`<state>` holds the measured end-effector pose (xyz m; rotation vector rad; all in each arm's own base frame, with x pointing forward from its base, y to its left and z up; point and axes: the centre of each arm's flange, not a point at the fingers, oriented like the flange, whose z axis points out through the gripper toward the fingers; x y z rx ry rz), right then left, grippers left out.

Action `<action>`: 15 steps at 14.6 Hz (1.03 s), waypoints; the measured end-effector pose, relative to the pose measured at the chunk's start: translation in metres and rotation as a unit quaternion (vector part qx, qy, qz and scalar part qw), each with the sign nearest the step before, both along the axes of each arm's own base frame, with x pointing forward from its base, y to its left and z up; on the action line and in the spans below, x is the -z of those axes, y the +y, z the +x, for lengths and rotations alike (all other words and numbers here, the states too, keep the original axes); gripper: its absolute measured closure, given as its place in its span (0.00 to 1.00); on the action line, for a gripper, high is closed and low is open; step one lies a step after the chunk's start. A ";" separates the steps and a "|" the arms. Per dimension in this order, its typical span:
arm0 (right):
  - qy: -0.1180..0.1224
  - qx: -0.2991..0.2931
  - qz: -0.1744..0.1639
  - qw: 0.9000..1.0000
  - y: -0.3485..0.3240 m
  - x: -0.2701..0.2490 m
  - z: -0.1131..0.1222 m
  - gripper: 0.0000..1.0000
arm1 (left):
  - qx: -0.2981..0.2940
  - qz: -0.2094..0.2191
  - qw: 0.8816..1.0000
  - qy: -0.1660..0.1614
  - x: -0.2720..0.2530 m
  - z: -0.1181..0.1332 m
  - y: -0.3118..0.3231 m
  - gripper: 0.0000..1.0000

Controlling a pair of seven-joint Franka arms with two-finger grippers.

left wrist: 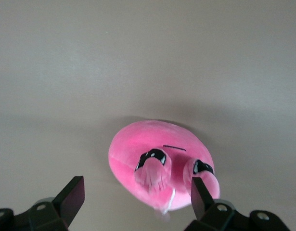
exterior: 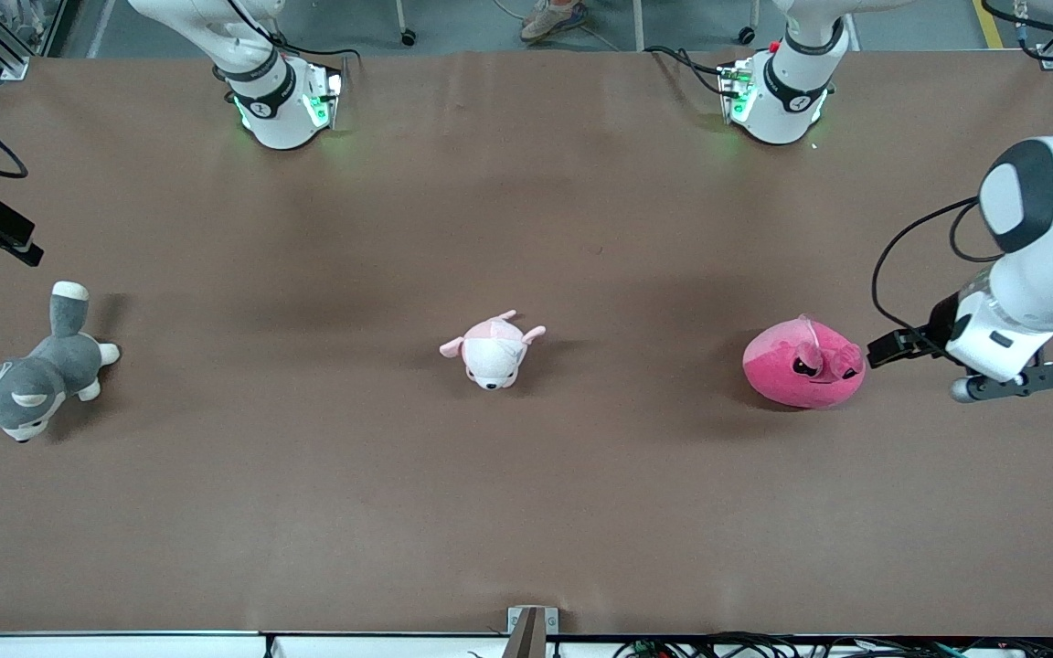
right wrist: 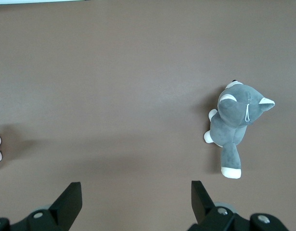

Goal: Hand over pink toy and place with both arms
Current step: 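Reach the left gripper down to the pink plush toy, then close the left gripper on the pink plush toy's ear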

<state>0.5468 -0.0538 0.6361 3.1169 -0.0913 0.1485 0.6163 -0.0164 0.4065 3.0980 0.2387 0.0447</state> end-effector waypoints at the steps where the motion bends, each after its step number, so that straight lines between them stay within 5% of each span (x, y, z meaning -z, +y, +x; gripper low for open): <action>1: 0.000 0.000 0.000 1.000 0.000 0.000 0.000 0.00 | 0.000 0.000 1.000 -0.003 0.013 -0.002 0.000 0.14; 10: 0.000 0.000 0.000 1.000 0.000 0.000 0.000 0.00 | 0.011 -0.003 1.000 0.018 0.051 -0.013 -0.014 0.37; 15: 0.000 0.000 0.000 1.000 0.000 0.000 0.000 0.00 | 0.014 -0.004 1.000 0.020 0.055 -0.012 -0.018 0.89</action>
